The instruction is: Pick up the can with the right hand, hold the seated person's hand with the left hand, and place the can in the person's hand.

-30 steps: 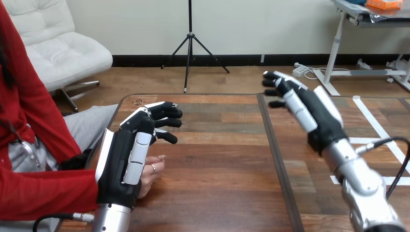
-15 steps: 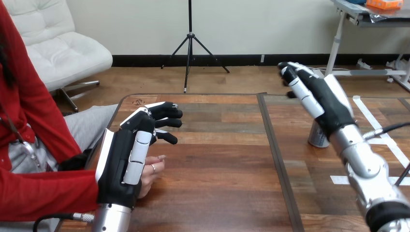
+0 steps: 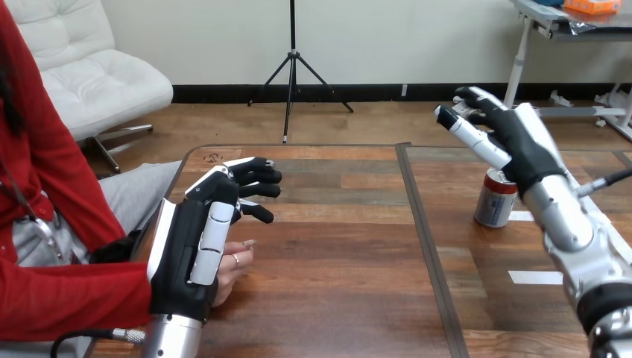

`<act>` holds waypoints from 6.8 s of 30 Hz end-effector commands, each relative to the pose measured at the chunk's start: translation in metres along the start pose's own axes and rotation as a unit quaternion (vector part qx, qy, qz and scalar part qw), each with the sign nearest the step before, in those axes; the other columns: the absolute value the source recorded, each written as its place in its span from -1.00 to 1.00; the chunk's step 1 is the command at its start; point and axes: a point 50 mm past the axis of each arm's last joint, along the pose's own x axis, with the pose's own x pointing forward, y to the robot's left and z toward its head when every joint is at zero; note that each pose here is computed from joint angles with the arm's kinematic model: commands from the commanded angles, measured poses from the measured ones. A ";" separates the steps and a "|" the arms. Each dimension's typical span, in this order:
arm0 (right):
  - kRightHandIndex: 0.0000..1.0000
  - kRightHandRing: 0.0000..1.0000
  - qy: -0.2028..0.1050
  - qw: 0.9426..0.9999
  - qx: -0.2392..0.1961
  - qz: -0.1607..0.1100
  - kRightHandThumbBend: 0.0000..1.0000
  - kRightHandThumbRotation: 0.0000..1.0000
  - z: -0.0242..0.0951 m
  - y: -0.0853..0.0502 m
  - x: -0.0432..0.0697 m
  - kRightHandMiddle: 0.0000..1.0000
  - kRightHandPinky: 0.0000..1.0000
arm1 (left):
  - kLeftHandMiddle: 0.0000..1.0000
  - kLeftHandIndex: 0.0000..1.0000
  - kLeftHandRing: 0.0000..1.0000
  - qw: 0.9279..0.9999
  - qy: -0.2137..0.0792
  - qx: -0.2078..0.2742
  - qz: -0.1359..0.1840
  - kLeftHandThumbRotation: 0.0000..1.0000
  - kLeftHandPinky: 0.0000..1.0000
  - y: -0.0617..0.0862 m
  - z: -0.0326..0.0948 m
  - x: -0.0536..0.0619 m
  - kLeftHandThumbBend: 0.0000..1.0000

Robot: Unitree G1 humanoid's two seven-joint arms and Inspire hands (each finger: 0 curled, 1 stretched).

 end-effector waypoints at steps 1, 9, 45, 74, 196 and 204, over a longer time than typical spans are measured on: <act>0.98 0.92 -0.038 0.995 -0.061 -0.063 0.99 0.52 0.047 -0.039 0.023 0.98 0.71 | 0.32 0.29 0.27 0.999 -0.035 0.003 -0.008 1.00 -0.05 -0.001 0.010 0.018 0.25; 1.00 0.95 -0.019 0.993 -0.090 -0.069 1.00 0.35 0.047 -0.043 0.025 1.00 0.68 | 0.31 0.29 0.27 0.999 -0.032 -0.002 -0.007 1.00 -0.05 -0.001 0.010 0.018 0.26; 0.96 0.98 0.086 0.977 -0.190 -0.053 1.00 0.01 0.025 -0.038 0.024 0.99 0.92 | 0.28 0.30 0.23 0.999 -0.034 0.000 -0.011 1.00 -0.10 -0.001 0.011 0.017 0.24; 0.87 0.90 0.147 0.965 -0.216 0.010 1.00 -0.08 0.003 -0.022 0.017 0.91 0.85 | 0.23 0.30 0.22 0.999 -0.036 -0.001 -0.015 1.00 -0.06 0.000 0.011 0.017 0.18; 0.30 0.17 0.153 0.961 -0.220 0.069 1.00 -0.11 -0.008 0.000 0.010 0.27 0.01 | 0.10 0.18 0.08 0.999 -0.043 0.014 -0.009 1.00 -0.09 0.006 0.013 0.019 0.21; 0.22 0.08 0.139 0.963 -0.225 0.059 0.98 -0.18 -0.005 -0.001 0.012 0.18 -0.09 | 0.10 0.18 0.09 0.999 -0.041 0.015 -0.010 1.00 -0.09 0.007 0.013 0.019 0.22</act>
